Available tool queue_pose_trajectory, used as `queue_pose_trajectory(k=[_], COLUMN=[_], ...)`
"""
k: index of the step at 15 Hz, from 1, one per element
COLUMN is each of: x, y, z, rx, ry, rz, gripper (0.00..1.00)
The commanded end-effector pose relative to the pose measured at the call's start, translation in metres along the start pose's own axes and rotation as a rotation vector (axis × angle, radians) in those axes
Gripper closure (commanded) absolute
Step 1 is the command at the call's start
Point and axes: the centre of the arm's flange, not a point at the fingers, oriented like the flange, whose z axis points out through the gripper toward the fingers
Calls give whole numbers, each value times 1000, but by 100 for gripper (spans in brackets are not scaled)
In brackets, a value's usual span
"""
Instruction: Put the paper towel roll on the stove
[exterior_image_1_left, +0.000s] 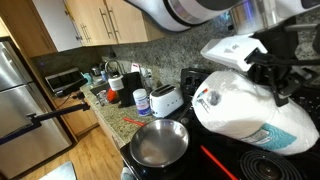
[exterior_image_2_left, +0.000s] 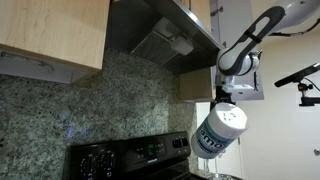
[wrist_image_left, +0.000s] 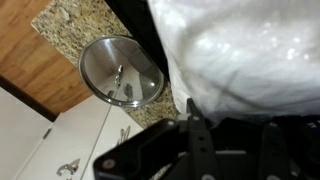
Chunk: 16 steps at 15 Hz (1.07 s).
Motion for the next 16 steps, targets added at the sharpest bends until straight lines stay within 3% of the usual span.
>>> queue_pose_trajectory(k=[1,4,5,10,14,16], x=[29,34,74,117,121,104], y=[-7,-9,29,82,100,94], z=[-4,-6,37,89,132,128], rx=[-61,-88,-84,-91,-131,-141], ry=[-65,-119,-141,-187,-189,-187], rz=[80,166,211,354,378,371], gripper=[100,100,100,100,100,100])
